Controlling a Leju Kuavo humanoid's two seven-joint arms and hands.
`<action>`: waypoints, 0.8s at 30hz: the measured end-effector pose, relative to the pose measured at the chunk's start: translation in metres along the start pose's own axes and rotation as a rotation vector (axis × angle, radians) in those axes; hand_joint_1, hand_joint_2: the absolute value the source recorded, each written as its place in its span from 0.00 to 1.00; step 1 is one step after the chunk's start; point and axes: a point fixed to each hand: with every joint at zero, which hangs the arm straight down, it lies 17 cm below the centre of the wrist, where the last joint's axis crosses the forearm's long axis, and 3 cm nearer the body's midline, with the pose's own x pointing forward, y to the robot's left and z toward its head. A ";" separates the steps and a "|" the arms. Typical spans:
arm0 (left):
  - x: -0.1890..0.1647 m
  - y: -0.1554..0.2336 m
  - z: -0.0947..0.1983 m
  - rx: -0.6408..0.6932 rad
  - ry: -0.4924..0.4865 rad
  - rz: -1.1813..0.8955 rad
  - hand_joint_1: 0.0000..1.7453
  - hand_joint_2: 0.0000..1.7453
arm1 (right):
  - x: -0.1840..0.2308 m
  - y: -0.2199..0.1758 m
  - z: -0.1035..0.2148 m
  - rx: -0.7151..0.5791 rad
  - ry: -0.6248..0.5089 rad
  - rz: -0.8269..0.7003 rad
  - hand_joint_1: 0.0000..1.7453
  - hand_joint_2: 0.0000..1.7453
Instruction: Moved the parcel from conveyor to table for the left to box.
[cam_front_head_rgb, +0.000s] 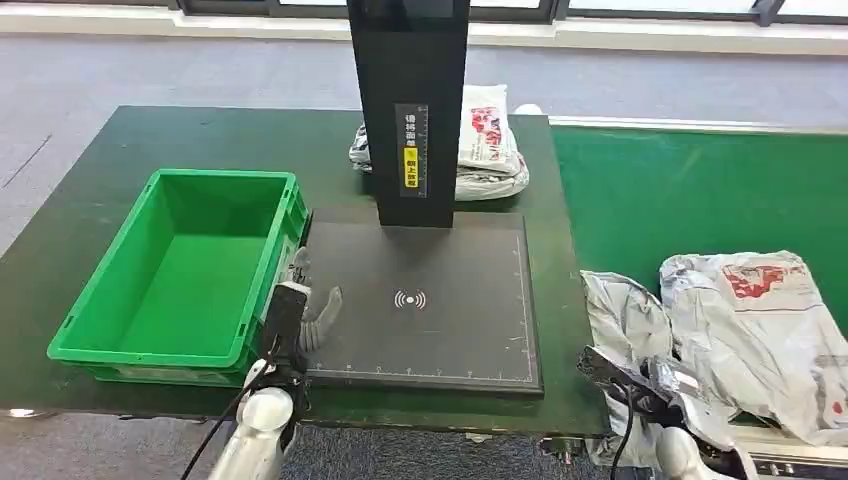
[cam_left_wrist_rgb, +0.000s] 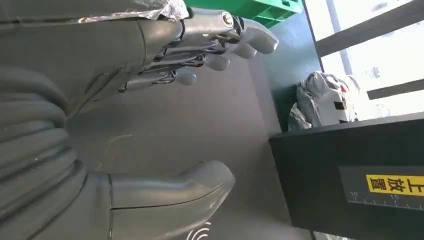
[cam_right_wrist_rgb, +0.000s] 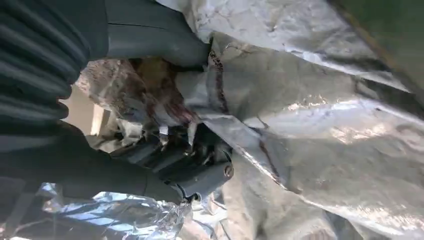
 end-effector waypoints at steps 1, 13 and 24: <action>0.000 0.000 0.000 -0.001 0.000 0.000 0.00 1.00 | 0.010 0.000 0.000 0.004 -0.038 -0.059 1.00 1.00; 0.006 0.000 0.000 -0.004 -0.037 0.013 0.00 1.00 | 0.109 -0.016 0.027 0.209 -0.499 -0.716 1.00 1.00; 0.002 -0.007 -0.011 -0.014 -0.074 0.025 0.00 1.00 | 0.162 -0.109 0.070 0.306 -0.928 -1.606 1.00 1.00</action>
